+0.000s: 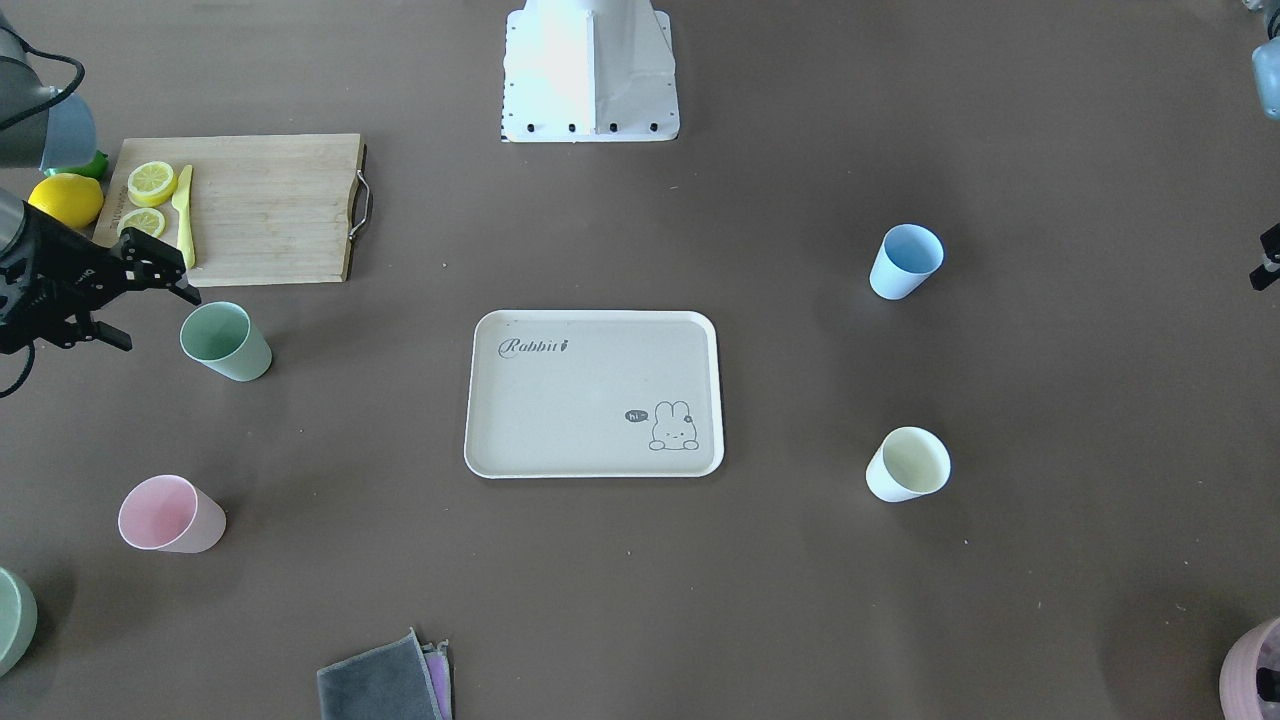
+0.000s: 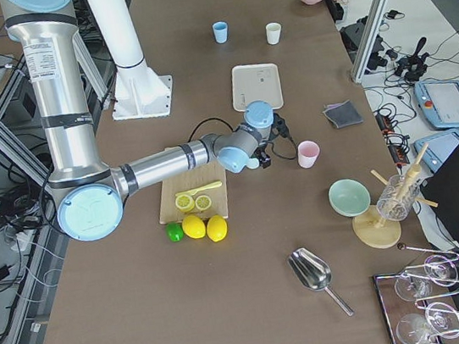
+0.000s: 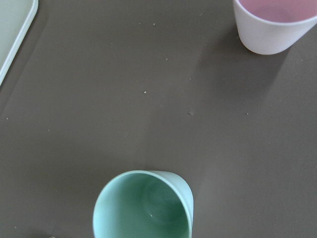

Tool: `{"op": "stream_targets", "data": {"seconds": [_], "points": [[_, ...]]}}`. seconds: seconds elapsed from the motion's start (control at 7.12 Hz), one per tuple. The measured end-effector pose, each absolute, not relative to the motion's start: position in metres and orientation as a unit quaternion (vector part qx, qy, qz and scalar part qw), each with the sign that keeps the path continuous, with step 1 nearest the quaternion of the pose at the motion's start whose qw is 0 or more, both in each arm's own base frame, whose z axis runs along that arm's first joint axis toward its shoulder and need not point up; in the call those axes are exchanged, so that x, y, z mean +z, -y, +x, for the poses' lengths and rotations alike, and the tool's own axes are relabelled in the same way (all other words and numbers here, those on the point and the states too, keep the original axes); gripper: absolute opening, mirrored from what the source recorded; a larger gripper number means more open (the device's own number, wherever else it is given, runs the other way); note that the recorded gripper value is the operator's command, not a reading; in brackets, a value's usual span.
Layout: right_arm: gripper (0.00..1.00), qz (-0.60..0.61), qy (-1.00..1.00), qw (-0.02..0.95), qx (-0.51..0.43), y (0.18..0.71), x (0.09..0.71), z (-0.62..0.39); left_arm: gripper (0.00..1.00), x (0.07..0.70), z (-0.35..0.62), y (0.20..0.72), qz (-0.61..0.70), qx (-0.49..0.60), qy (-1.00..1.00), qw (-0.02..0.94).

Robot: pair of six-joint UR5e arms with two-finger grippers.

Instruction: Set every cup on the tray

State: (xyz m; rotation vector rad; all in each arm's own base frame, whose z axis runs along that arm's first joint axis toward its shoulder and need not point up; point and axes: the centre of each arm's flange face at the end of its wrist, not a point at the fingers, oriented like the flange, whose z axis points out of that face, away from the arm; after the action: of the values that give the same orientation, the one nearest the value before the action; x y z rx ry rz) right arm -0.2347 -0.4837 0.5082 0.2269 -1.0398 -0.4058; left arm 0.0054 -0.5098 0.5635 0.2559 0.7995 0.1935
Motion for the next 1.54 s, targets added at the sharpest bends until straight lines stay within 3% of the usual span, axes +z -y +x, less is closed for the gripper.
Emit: {"op": "stream_targets", "data": {"seconds": [0.14,0.28,0.42,0.56,1.12,1.54], "points": [[0.98,0.1,0.487,0.846,-0.191,0.487,0.516,-0.242,0.98,0.564,0.006,0.51,0.123,0.093,-0.387,0.909],[0.75,0.092,0.483,0.849,-0.191,0.489,0.525,-0.248,0.98,0.564,0.006,0.51,0.122,0.092,-0.388,0.909],[0.1,0.085,0.481,0.852,-0.188,0.49,0.532,-0.251,0.98,0.564,0.006,0.509,0.121,0.09,-0.388,0.909],[0.0,0.073,0.482,0.856,-0.172,0.491,0.534,-0.253,0.98,0.565,0.006,0.51,0.12,0.089,-0.388,0.909],[0.0,0.034,0.501,0.859,-0.1,0.499,0.511,-0.262,0.97,0.556,0.023,0.514,0.108,0.07,-0.395,0.909],[0.0,0.049,0.51,0.856,-0.071,0.527,0.441,-0.293,0.97,0.5,0.138,0.507,0.092,-0.022,-0.415,0.905]]}}
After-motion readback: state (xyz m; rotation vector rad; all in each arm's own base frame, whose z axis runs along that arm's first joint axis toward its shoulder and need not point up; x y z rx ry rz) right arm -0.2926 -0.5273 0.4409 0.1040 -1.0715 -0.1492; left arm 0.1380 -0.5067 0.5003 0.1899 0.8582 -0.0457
